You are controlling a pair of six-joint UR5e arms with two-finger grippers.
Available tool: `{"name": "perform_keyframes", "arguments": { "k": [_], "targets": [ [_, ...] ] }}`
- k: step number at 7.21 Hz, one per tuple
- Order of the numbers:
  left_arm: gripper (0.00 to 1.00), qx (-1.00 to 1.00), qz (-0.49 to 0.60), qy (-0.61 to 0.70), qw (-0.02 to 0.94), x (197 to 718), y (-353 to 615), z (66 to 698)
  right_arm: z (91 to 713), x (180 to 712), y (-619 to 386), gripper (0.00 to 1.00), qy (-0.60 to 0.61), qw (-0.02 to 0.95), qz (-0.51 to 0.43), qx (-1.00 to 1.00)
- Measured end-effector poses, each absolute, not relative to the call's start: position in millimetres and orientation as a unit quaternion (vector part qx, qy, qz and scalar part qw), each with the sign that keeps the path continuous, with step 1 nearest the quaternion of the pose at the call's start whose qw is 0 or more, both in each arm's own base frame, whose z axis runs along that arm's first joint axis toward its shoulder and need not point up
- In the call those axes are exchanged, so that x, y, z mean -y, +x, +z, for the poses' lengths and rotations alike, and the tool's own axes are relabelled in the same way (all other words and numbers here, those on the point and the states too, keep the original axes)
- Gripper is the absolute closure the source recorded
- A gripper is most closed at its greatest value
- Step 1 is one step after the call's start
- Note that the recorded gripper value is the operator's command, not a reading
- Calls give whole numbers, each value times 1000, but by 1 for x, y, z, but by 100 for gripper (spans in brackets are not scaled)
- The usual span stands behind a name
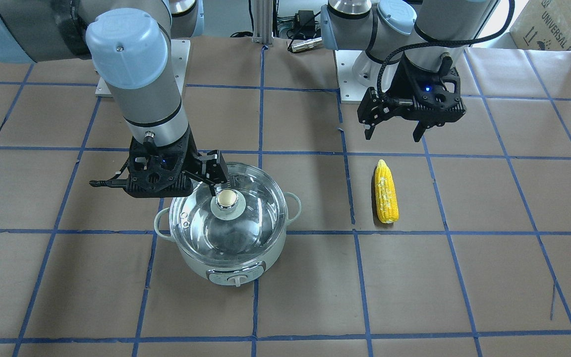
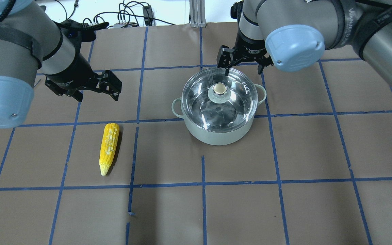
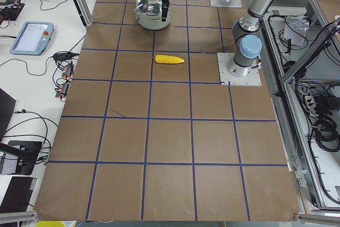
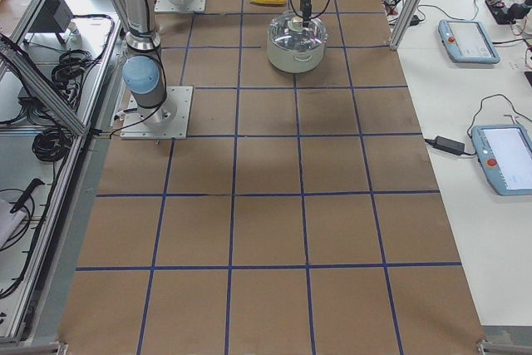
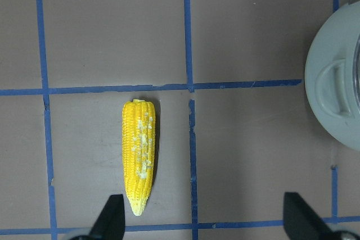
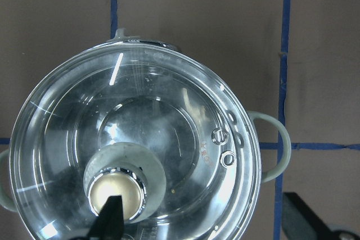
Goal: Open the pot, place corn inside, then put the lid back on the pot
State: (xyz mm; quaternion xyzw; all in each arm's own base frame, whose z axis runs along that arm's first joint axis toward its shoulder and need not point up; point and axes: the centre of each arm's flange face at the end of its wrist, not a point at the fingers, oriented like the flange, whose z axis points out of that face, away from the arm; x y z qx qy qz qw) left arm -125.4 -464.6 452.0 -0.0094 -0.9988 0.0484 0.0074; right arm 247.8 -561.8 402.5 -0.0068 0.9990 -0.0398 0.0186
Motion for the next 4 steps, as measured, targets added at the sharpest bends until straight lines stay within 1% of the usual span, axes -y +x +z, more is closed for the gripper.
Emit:
{"name": "perform_keyframes", "arguments": {
  "k": [4],
  "targets": [
    [0,999,45,-9,7,465,-125,448,385,564,274,0,19,23,-47,-998]
  ]
}}
